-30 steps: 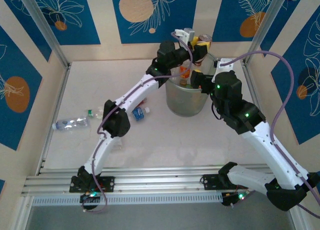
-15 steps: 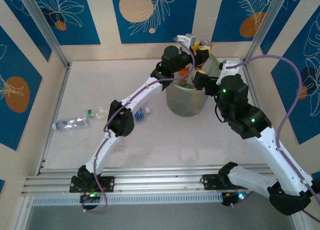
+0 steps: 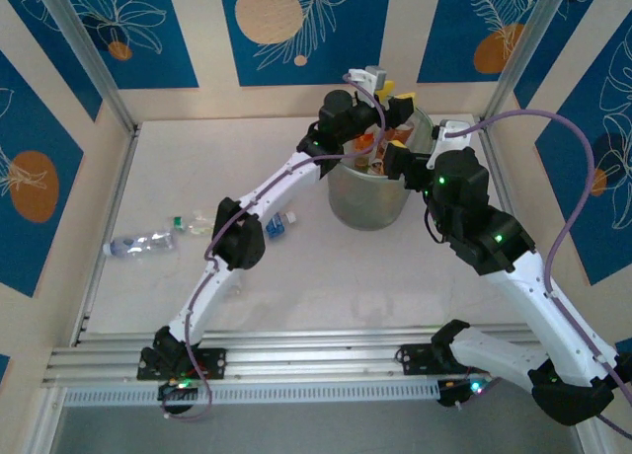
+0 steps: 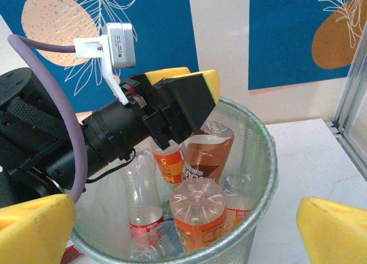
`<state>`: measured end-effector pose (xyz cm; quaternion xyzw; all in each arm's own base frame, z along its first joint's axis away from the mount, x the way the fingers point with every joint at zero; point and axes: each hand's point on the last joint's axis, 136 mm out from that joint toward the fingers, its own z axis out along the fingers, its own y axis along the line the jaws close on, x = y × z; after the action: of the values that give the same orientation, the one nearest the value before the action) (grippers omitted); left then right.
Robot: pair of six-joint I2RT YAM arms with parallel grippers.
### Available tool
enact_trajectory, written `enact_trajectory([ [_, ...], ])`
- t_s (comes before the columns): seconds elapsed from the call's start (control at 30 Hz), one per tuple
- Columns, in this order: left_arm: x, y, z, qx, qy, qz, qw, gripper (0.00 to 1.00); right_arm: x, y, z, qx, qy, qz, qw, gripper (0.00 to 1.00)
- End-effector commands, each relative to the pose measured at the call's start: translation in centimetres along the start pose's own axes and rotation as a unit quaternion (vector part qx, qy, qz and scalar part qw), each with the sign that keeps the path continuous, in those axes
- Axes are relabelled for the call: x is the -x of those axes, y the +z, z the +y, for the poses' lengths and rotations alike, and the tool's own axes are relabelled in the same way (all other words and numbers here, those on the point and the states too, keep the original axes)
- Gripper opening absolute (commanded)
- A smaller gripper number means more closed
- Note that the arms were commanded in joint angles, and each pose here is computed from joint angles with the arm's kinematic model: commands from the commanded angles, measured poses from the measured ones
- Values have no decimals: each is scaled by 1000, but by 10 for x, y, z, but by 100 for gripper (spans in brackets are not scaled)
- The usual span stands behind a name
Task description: Put the plastic bottles in the bin
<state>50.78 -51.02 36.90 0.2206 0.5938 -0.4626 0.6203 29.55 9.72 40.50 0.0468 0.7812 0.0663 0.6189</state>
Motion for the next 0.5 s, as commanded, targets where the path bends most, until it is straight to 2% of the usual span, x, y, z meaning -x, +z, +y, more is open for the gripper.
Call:
enact_trajectory([
  [0.0,47,-6,-23,-13,27,-33,999,77,5,-5,-3,-4,12,-12,1000,99],
  [0.17,77,-18,-32,5,52,-28,998,80,6,-6,-3,-2,12,-9,1000,99],
  [0.47,148,-71,-19,132,94,-15,987,87,4,-7,-2,1,8,1,1000,99],
])
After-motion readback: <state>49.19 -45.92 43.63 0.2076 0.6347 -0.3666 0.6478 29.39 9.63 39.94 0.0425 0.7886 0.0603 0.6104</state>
